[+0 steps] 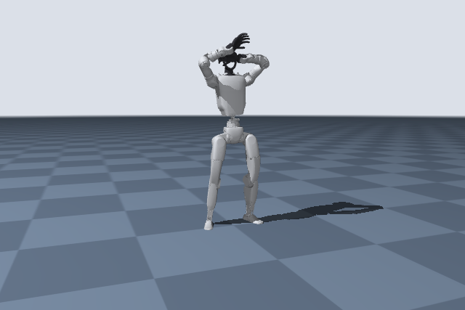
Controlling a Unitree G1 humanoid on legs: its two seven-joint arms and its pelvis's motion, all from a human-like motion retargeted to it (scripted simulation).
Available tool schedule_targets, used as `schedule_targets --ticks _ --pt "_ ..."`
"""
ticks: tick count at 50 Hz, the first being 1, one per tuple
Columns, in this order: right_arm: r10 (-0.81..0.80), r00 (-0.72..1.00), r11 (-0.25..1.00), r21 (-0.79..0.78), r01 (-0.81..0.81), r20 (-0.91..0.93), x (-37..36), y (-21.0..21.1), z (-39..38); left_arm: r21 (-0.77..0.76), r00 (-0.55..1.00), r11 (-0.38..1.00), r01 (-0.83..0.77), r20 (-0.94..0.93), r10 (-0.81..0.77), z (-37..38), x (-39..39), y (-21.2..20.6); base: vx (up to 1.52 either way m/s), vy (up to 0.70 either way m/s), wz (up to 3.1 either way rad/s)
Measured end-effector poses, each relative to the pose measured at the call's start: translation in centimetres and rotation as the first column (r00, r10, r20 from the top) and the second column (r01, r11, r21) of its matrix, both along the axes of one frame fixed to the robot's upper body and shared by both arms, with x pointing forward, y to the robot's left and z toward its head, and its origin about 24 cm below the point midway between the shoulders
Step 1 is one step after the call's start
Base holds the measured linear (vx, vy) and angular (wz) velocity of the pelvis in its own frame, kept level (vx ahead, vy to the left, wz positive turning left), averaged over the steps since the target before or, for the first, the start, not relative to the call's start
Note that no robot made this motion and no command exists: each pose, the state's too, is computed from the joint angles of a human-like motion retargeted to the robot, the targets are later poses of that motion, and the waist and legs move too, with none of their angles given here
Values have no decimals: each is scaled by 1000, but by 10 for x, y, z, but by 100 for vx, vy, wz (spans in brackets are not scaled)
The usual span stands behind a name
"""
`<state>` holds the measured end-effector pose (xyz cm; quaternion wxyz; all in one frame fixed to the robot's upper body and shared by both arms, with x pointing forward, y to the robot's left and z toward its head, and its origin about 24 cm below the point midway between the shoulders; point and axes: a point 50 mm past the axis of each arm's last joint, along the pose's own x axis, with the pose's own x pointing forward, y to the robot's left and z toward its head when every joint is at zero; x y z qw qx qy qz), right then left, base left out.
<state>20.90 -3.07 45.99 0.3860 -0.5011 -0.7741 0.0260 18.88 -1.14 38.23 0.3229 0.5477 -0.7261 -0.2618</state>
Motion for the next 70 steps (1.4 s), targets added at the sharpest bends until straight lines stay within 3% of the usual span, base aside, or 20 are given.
schedule_targets --ticks 5,8,11,14,16,20,23,27,32,35,38,43,45,48,53,57,60,65,68,70 --pt "-229 971 956 -208 209 -74 28 -10 -34 -118 991 985 127 -20 -131 14 -18 -6 0 0 0" --pt "-110 993 916 -385 117 40 -7 9 -64 -341 998 940 30 -39 -46 59 5 6 0 0 0" --pt "116 993 894 -439 -94 23 -48 24 -78 -469 989 871 -147 -55 137 89 36 30 0 0 0" --pt "249 968 904 -352 -242 -27 -66 27 -66 -397 946 861 -317 -68 317 82 61 40 0 0 0" --pt "244 969 933 -265 -245 -38 -60 25 -48 -275 942 901 -335 -64 330 60 63 33 0 0 0" --pt "77 996 991 -103 -81 -51 -23 12 -12 9 989 991 -136 -62 137 2 25 7 0 0 0" --pt "-142 986 987 -82 135 -84 10 -4 -4 96 996 994 57 -70 -50 -19 -14 -8 0 0 0" --pt "-249 965 939 -263 221 -78 20 -4 -37 -23 987 989 148 -64 -149 -2 -27 -14 0 0 0" --pt "43 997 888 -455 -68 -65 -39 24 -77 -323 993 943 -78 57 101 74 12 7 0 0 0" --pt "245 966 889 -378 -258 -84 -66 30 -69 -331 948 900 -284 41 315 84 45 24 0 0 0" --pt "315 944 920 -212 -328 -95 -59 33 -45 -224 953 930 -290 17 302 58 51 24 0 0 0" --pt "123 978 989 -61 -135 -168 -12 29 -14 -15 999 1000 2 35 -1 0 -3 6 0 0 0" --pt "-5 969 991 -128 -28 -248 6 26 -21 23 995 996 88 40 -89 -11 -22 3 0 0 0" --pt "-108 944 949 -315 5 -312 7 28 -46 -58 992 993 102 82 -97 5 -25 1 0 0 0" --pt "62 954 859 -471 -200 -292 -45 38 -81 -379 987 922 -79 103 127 73 12 22 0 0 0" --pt "257 927 860 -372 -348 -273 -70 37 -70 -384 936 868 -315 26 351 83 52 41 0 0 0" --pt "259 957 922 -263 -285 -128 -61 37 -44 -209 932 914 -347 32 361 52 57 35 0 0 0" --pt "-94 989 987 -119 107 113 -17 22 5 72 974 994 -84 214 67 -3 -2 5 0 0 0" --pt "-259 965 950 -174 260 33 7 12 2 50 971 998 47 232 -58 -2 -25 -3 0 0 0" --pt "-270 962 929 -272 250 -41 11 14 -15 -55 971 997 51 235 -37 18 -23 -3 0 0 0"
